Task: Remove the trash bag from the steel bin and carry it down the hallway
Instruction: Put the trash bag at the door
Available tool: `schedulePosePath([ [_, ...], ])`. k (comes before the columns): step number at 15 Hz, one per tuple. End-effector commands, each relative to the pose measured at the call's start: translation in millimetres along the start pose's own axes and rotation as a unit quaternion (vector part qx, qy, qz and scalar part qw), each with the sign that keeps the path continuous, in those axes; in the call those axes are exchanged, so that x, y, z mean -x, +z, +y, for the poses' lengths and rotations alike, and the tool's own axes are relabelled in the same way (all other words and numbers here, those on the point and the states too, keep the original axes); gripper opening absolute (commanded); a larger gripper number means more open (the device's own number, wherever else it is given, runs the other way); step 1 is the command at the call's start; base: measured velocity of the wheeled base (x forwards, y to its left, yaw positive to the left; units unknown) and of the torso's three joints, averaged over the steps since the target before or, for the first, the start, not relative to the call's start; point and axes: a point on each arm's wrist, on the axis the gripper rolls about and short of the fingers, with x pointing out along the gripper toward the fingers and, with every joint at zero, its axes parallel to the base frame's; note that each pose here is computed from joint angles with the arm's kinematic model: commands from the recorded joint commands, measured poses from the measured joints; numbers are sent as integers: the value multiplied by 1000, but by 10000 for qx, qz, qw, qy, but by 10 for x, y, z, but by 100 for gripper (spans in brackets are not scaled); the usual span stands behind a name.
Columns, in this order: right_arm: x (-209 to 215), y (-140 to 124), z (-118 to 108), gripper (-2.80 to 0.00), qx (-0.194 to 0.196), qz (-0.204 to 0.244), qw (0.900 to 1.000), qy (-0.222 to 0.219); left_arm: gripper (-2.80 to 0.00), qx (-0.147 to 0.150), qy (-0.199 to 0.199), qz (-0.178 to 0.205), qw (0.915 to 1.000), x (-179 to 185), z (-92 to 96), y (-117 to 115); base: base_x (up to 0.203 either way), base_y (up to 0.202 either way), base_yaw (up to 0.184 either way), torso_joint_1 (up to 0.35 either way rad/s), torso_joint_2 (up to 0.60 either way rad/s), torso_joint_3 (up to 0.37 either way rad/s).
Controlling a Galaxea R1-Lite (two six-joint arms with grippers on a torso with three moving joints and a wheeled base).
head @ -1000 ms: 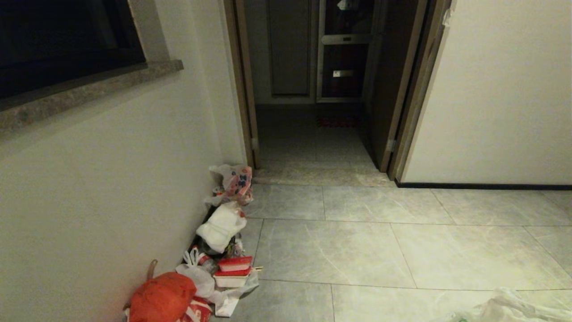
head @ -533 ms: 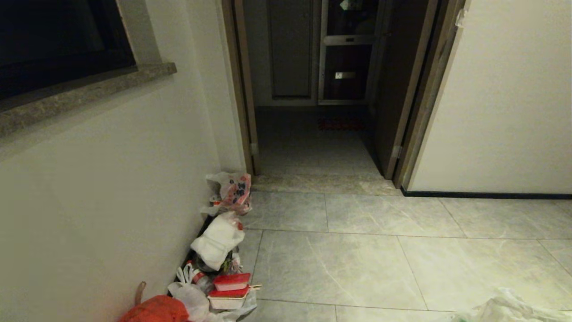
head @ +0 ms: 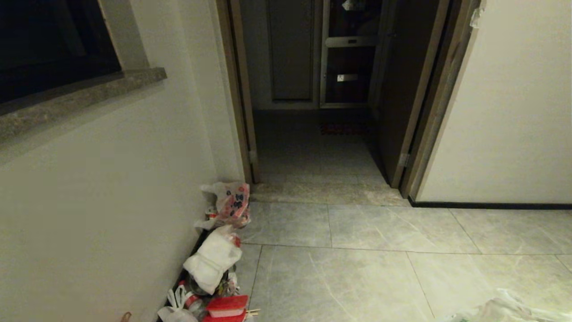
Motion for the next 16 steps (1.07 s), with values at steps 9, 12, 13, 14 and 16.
schedulePosePath([
  [9,-9,-35,0,-280,2,69,10000,3,-280,17,1,13,10000,-2,0,-3,37,-4,-2,1,1,2],
  [12,-9,-37,0,-280,-6,76,10000,2,-280,17,1,13,10000,-2,0,-3,1,-138,10,4,3,0],
  [13,-9,-37,0,-280,-6,77,10000,2,-280,10,1,8,10000,-2,0,-1,0,-199,-1,2,2,2],
  [14,-9,-37,0,-280,-6,77,10000,2,-280,10,1,12,10000,-2,0,-4,0,-194,-2,-5,7,2],
  [16,-9,-37,0,-280,2,77,10000,3,-280,10,1,12,10000,-2,0,-3,0,-183,-3,5,3,5],
])
